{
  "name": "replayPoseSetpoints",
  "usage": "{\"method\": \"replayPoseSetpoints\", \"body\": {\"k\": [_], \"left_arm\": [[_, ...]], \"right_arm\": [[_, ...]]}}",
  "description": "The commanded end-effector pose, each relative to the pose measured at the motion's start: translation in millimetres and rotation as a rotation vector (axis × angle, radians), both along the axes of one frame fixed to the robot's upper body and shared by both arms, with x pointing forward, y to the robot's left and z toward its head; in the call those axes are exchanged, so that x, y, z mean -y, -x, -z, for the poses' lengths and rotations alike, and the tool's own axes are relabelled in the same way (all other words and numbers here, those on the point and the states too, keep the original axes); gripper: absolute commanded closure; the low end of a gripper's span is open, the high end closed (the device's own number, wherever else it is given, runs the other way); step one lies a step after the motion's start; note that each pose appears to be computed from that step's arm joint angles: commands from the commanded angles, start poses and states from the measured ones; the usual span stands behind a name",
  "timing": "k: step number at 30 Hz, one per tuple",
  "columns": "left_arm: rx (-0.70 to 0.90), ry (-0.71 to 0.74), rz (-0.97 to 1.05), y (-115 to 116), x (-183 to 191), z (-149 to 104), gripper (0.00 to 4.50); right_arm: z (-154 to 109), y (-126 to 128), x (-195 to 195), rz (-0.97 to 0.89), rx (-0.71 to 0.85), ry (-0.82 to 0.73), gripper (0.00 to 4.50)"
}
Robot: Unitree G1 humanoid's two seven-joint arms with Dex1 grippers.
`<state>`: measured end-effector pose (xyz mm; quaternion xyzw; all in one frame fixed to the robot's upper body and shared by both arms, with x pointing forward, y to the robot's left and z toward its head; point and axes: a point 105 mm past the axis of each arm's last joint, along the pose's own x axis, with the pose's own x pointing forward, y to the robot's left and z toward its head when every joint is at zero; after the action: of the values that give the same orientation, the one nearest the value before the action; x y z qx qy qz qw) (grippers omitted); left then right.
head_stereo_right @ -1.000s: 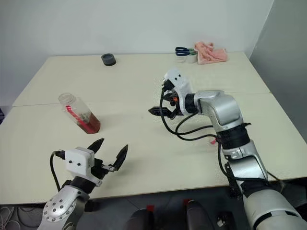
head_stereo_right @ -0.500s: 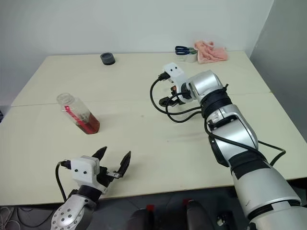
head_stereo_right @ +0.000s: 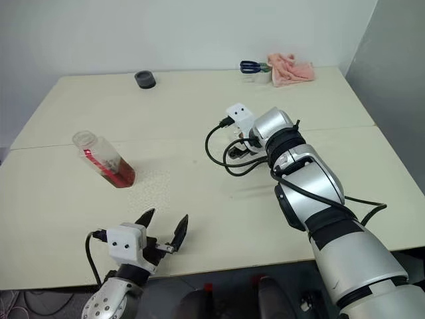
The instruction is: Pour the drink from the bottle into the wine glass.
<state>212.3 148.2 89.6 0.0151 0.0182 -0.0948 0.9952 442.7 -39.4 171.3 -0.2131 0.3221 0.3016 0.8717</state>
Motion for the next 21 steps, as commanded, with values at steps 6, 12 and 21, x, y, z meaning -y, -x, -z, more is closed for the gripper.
{"method": "replayPoseSetpoints", "body": {"k": [6,12,21], "left_arm": [[0.056,0.001,-0.008,8,9,-14,0.0],[0.053,0.005,-0.013,9,9,-13,0.0],[0.046,-0.002,-0.016,11,6,-12,0.0]], "right_arm": [[4,-8,9,0.037,0.066,0.023,0.04],[12,-7,2,0.031,0.063,0.0,0.66],[19,-5,1,0.026,0.037,-0.016,3.76]]}}
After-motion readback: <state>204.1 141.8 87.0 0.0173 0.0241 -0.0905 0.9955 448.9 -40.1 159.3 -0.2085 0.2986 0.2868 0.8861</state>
